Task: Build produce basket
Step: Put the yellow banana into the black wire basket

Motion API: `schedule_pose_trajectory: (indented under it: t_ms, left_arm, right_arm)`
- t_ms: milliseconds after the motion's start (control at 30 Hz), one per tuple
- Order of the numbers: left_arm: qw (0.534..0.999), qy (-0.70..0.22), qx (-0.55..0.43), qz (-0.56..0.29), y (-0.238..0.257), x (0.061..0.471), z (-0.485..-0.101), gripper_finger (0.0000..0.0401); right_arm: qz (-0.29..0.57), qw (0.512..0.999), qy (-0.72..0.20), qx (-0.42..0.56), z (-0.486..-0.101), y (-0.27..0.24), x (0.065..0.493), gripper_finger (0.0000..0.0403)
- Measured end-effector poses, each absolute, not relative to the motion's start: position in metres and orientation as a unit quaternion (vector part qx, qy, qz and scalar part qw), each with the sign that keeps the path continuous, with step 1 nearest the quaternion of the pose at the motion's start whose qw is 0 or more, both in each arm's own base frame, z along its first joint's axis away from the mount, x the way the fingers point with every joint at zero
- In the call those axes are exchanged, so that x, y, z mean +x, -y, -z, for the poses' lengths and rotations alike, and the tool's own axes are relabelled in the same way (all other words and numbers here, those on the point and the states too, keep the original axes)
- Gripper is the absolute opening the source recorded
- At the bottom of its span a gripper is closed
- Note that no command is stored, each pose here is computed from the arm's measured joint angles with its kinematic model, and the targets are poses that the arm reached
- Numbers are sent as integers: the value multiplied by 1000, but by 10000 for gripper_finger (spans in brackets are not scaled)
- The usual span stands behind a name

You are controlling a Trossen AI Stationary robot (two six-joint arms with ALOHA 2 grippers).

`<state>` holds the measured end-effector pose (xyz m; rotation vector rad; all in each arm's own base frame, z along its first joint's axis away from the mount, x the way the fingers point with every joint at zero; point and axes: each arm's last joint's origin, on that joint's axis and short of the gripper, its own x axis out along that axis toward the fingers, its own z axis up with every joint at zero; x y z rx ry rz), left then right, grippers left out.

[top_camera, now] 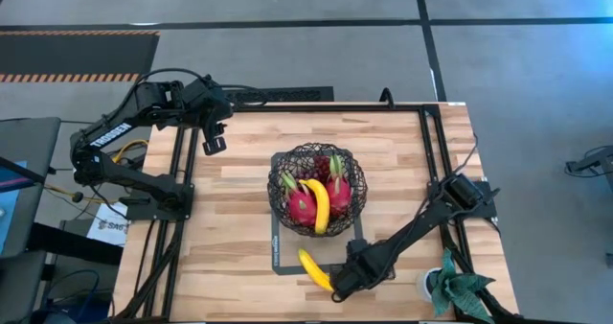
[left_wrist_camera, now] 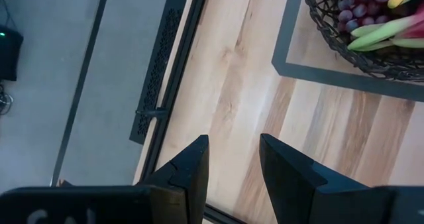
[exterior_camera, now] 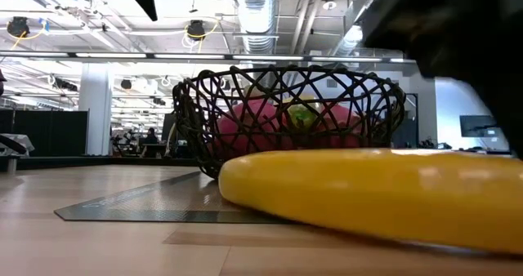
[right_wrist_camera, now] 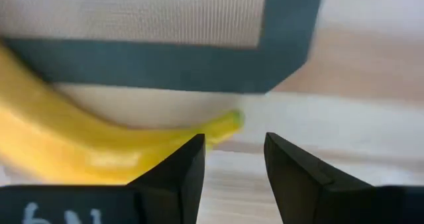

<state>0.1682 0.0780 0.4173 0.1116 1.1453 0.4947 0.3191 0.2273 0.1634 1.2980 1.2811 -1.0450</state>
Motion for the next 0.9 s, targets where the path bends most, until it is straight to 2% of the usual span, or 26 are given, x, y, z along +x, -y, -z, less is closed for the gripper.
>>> schedule_pose_trajectory:
  t_ms: [100, 233, 367, 567, 900]
  left_arm:
    - [811, -534, 44, -234, -78, 168, -417, 122]
    - [812, -531, 30, -242, -78, 168, -417, 122]
    - [812, -525, 12, -254, -78, 168, -417, 122]
    - [813, -516, -16, -267, -78, 168, -417, 122]
    - [802, -517, -64, -292, -76, 165, -415, 122]
  right_arm:
    - [380, 557, -552, 490, -180, -222, 316, 175]
    - [280, 654, -602, 363, -186, -218, 313, 175]
    - [164, 705, -650, 231, -186, -217, 312, 175]
    - [38, 706, -702, 88, -183, -220, 302, 174]
    - [-89, 733, -675, 18, -192, -232, 302, 146]
